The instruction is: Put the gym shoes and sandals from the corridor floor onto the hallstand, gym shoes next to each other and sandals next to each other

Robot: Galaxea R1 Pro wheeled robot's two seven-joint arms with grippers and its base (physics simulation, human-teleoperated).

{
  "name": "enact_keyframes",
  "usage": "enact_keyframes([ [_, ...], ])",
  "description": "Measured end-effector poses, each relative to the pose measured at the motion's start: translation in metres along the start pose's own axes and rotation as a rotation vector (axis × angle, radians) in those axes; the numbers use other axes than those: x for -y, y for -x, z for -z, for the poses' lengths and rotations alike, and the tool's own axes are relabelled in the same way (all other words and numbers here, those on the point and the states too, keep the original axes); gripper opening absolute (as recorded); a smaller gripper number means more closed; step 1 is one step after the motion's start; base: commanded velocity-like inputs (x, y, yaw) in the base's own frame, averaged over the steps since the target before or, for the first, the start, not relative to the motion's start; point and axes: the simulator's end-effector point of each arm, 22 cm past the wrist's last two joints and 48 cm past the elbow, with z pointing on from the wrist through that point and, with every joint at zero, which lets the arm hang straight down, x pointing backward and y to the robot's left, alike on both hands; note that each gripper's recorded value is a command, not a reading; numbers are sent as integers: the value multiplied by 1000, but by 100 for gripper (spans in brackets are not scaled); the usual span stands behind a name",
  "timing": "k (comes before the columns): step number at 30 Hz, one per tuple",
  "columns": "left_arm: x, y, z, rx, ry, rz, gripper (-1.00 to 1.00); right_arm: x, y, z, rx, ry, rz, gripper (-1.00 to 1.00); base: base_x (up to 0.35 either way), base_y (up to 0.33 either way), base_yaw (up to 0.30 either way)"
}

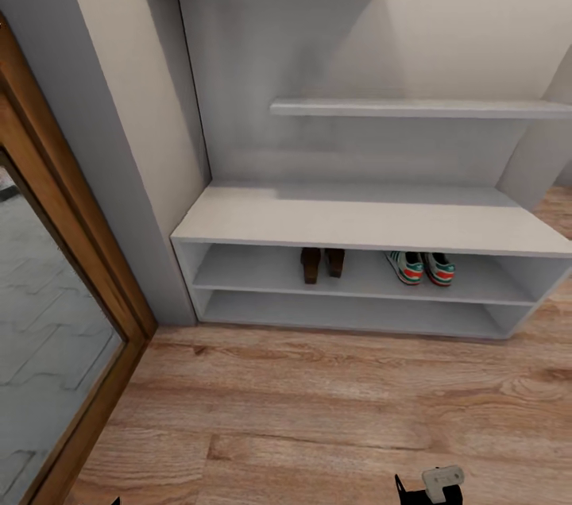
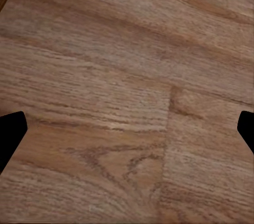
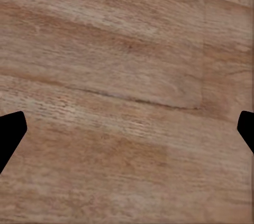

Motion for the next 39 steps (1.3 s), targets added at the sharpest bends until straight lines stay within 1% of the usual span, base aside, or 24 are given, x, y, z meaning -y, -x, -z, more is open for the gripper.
enact_keyframes([
  [11,3,19,12,-2,19,2,100,5,20,13,-1,0,0,100,0,0,0],
  [12,-6,21,13,-2,66,2,100,6,22,14,-1,-2,-1,100,0,0,0],
  [13,-10,22,14,-3,86,2,100,8,24,16,-1,-7,-6,100,0,0,0],
  [14,-10,24,16,-3,89,2,100,9,25,17,-1,-10,-11,100,0,0,0],
  [16,-10,28,18,-4,94,2,100,12,29,19,-2,-22,-28,100,0,0,0],
  [17,-10,30,19,-4,96,2,100,17,30,21,-4,-40,-52,100,0,0,0],
  [21,-7,36,23,-5,98,4,100,28,35,26,-9,-80,-107,100,0,0,0],
  [25,-2,41,27,-7,96,6,100,34,41,31,-11,-103,-139,100,0,0,0],
  [26,4,40,26,-9,89,11,100,36,42,33,-13,-111,-152,100,0,0,0],
  [36,10,54,36,-12,107,17,100,42,56,46,-21,-115,-158,100,0,0,0],
  [38,11,57,38,-13,111,17,100,42,54,51,-31,-114,-157,100,0,0,0],
  [39,12,58,39,-14,112,19,100,40,40,60,-55,-112,-155,100,0,0,0],
])
